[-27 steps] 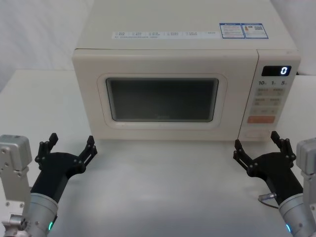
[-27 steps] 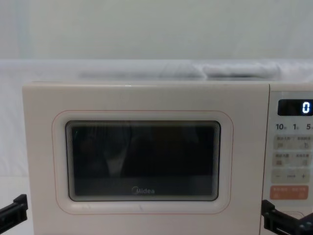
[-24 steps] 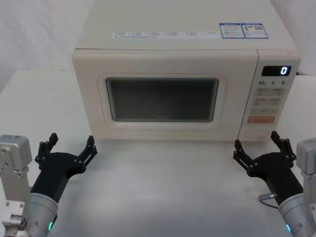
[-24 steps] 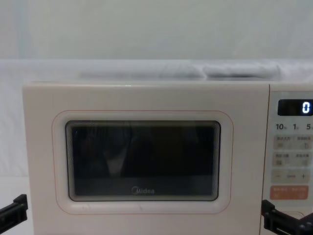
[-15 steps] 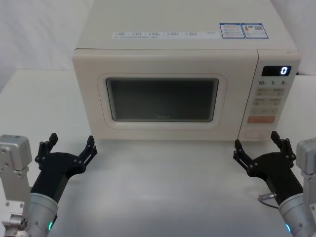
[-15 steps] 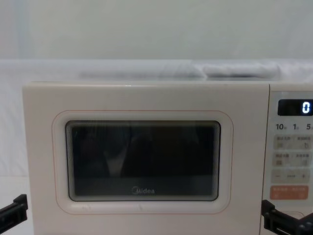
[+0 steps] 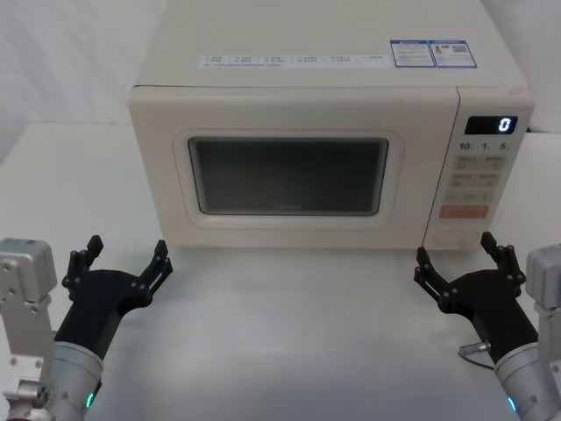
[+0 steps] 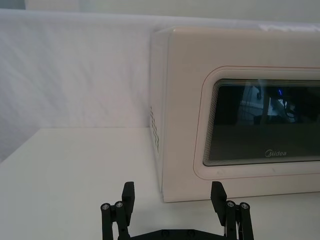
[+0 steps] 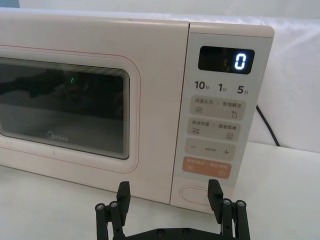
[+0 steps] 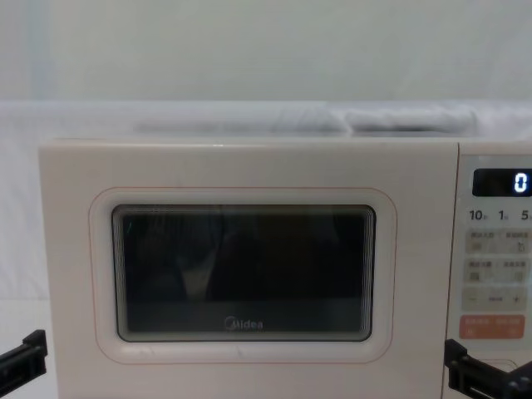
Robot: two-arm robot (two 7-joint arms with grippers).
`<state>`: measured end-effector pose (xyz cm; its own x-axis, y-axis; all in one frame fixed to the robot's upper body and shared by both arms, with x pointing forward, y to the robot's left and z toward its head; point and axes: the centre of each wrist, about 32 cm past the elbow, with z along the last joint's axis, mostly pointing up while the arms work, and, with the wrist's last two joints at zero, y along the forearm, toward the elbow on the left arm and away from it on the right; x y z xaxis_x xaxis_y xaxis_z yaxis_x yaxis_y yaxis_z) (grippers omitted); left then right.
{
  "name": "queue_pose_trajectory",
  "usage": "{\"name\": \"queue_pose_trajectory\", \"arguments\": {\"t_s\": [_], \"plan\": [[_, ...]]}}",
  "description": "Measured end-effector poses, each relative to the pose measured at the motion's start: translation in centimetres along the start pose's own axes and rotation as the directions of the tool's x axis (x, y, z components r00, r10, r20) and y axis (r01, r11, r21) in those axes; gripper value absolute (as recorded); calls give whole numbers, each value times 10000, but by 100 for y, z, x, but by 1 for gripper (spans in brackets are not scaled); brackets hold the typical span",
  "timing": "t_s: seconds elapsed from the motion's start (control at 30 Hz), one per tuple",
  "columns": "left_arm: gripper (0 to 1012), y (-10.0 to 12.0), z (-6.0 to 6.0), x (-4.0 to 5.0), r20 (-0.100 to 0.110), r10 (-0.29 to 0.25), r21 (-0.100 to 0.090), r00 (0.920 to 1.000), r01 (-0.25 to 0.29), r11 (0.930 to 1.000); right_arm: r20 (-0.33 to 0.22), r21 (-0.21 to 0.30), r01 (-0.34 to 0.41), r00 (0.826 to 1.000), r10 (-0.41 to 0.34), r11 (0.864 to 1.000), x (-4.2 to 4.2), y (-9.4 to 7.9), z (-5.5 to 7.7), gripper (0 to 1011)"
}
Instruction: Press the button to open the microwave door with one hand; close the microwave door with the other hand.
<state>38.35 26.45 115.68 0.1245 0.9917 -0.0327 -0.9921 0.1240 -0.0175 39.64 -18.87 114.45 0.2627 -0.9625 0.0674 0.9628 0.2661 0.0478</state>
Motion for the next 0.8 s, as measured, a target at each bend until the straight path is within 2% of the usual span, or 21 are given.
{"name": "queue_pose_trajectory", "arguments": {"t_s": [0.5,0.63,0.8], "plan": [[1001,0,0,0,0,0,0,10000,0,10000,0,-1,-1,10000,1,10000,0,0,0,1002],[1001,0,0,0,0,0,0,10000,0,10000,0,-1,0,10000,0,10000,0,0,0,960],[1001,0,0,0,0,0,0,10000,0,10000,0,0,-1,10000,1,10000,0,0,0,826]]}}
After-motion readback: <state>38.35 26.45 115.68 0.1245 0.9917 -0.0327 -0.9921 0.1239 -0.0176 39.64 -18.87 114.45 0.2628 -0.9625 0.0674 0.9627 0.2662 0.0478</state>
